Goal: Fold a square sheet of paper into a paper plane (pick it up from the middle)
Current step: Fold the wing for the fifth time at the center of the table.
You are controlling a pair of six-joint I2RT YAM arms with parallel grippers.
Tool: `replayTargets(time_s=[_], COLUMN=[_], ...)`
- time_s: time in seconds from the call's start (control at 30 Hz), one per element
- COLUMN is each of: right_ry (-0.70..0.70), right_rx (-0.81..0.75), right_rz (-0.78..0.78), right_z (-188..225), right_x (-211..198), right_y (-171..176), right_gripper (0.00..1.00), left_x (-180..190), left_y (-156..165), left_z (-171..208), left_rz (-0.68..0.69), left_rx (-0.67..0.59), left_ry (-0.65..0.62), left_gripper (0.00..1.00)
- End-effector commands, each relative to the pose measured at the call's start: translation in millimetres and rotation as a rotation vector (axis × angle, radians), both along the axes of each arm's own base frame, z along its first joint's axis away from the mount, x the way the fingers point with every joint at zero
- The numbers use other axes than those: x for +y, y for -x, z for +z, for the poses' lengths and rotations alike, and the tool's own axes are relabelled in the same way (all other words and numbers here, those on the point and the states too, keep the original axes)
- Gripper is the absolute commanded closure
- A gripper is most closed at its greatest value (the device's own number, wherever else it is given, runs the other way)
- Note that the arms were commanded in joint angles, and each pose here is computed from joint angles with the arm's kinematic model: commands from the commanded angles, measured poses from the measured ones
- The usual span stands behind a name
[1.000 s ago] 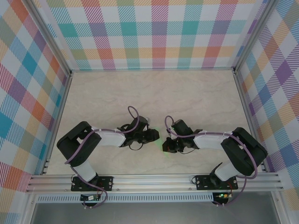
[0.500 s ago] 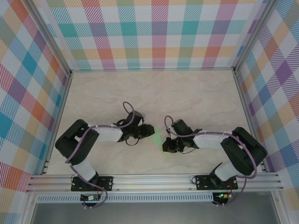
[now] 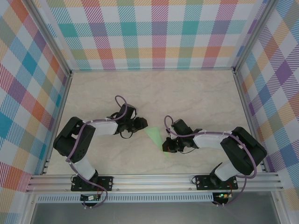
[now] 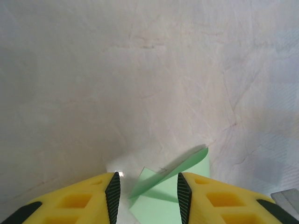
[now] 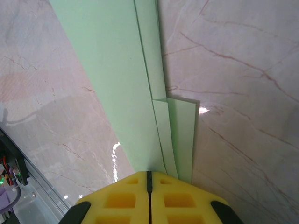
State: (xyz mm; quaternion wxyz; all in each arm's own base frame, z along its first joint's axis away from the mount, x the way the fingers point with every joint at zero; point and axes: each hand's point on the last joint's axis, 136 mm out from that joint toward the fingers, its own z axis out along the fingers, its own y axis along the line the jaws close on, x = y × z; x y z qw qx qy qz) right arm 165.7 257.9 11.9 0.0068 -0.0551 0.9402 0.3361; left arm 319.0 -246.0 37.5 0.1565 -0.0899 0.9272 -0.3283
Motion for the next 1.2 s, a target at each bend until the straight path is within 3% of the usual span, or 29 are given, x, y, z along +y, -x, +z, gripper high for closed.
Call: replayTargets(time_s=[0.0,0.3,0.67,0.93,1.17], right_ry=[0.115,0.101,0.090,0.069,-0.078], right_rx=[0.106,0.094,0.090,0.085,0.011], right_rz=[-0.004,-0.068,-0.092,-0.097,-0.081], right_z=[-26,-19,-16,-10,35], right_x=[-21,-16,-16,-12,13], right_y=[22,11,9,7,-9], right_gripper=[0.93,0.92,0.92,0.91,0.89], left_x=[0,-34,-89,-76,-57], left_y=[-2,39,61,62,72], left_z=[34,68,25,-21,-47], left_rz=[-0.028,-0.108,-0.184,-0.144,-0.109], left_rx=[-0.049,-0.085,-0.012,0.053,0.108], left_ry=[0.019,0.117,0.121,0.003,-0.080], left_gripper=[0.60,0.60,0.60,0.63,0.66])
